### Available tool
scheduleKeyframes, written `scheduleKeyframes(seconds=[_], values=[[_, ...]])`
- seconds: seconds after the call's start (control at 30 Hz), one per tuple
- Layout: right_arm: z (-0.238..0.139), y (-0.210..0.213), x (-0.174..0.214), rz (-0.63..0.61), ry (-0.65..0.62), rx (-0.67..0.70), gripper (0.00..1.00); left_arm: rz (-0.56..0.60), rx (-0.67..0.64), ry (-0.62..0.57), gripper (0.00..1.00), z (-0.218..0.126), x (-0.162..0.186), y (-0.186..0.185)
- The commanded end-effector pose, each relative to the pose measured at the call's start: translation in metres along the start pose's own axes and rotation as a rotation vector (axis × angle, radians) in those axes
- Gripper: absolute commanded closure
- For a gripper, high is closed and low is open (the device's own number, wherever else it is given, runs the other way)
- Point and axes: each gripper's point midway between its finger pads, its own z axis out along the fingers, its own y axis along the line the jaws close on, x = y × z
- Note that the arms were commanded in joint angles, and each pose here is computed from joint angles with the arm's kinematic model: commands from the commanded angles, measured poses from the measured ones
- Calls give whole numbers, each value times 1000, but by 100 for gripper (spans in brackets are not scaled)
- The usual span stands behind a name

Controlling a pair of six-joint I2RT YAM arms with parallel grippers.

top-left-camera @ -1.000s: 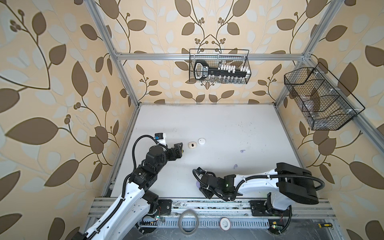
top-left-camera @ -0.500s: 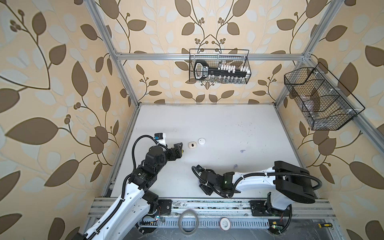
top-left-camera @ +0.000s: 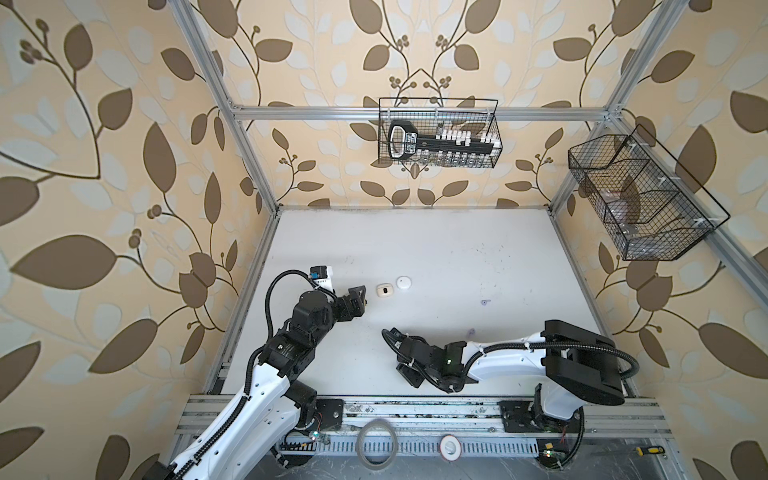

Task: Insert the wireless bluetooth earbuds into the charging case
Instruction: 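Close the right gripper on the lavender round case, then lift the lavender case with the right gripper while the left gripper reaches toward it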

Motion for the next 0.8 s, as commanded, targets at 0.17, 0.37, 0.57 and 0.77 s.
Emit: scheduleKeyframes(seconds=[0.17,0.37,0.57,0.77], values=[[2,0,41,-17,117,7,60,-29,81,-27,2,-2,-14,-18],[-40,-20,-31,59,-207,58,65,-133,209,-10,4,-15,-26,-46],[-118,-62,-94,-34,-666,132,70,-242,393,32,6,-28,-29,-79],[-204,-80,-134,-347,-1004,213,78,-206,608,51,10,-53,-45,-120]])
